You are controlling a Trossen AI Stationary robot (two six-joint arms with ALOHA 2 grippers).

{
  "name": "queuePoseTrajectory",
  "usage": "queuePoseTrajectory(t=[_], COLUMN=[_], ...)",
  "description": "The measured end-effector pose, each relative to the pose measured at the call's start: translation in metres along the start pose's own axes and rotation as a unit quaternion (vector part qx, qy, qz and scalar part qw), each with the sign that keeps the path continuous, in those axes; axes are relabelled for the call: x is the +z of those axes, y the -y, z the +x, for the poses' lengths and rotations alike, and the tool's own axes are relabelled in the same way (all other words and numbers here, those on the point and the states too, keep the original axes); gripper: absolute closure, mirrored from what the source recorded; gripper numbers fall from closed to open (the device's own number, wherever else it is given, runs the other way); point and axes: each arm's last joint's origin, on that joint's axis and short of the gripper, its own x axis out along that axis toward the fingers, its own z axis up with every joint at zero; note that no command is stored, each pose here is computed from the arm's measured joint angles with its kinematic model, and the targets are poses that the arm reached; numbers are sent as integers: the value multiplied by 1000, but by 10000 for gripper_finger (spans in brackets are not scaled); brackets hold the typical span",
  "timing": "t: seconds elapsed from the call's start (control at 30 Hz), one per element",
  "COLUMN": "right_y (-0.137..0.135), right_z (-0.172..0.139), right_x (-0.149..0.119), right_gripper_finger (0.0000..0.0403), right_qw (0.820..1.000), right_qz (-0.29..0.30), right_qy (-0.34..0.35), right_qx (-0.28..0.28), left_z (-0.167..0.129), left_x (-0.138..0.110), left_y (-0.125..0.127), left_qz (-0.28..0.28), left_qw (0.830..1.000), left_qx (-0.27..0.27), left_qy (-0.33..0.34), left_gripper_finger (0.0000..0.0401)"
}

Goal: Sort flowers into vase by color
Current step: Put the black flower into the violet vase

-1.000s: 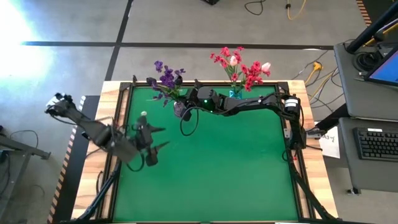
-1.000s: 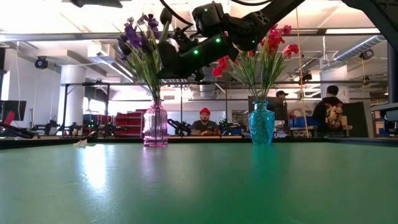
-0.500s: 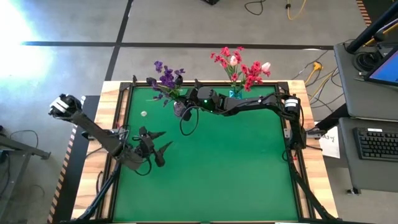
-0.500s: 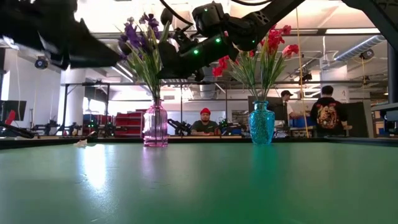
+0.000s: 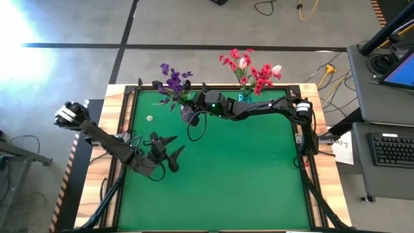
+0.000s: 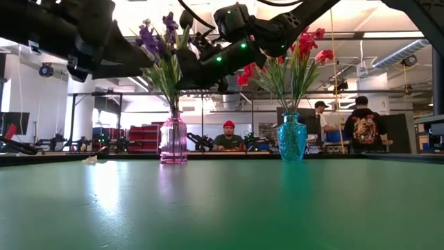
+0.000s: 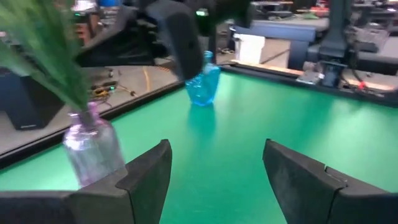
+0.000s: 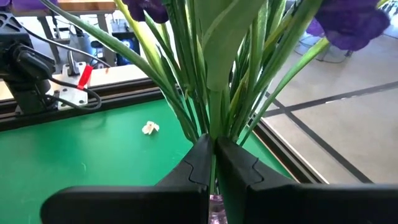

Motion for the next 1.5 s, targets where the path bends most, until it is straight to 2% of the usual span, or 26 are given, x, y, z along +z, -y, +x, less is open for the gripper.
queuePoseTrajectory(t=[0.1, 0.2, 0.33, 0.47, 0.57, 0.77, 0.9, 1.1, 1.27, 1.5], right_y=[0, 0, 0, 0, 0, 0, 0, 0, 0, 0], right_z=[0, 0, 0, 0, 0, 0, 0, 0, 0, 0], right_x=[0, -1, -1, -1, -1, -2, -2, -2, -2, -2], right_gripper_finger=[390, 390, 390, 390, 390, 390, 390, 390, 390, 390], right_qw=[1000, 1000, 1000, 1000, 1000, 1000, 1000, 1000, 1000, 1000], right_qz=[-1, -2, -7, -9, -9, -7, -5, 2, 2, 2], right_qy=[-1, -4, -6, -7, -7, -8, -10, -11, -12, -10], right_qx=[0, 0, 4, 7, 7, 7, 7, 7, 7, 7], left_z=[2, 6, 11, 13, 15, 13, 12, 12, 15, 38], left_x=[1, 3, 11, 19, 21, 11, 9, 7, -14, -29], left_y=[7, 13, 18, 26, 25, 17, 14, 10, -9, -31], left_qz=[12, 31, 39, 56, 65, 36, 53, 28, -40, -19], left_qw=[1000, 1000, 996, 991, 990, 992, 989, 988, 983, 983], left_qx=[-10, -4, 75, 111, 116, 114, 129, 143, 169, 182], left_qy=[-5, -4, 28, 40, 38, 36, 41, 51, 66, 17], left_gripper_finger=[153, 127, 84, 61, 55, 39, 29, 28, 33, 38])
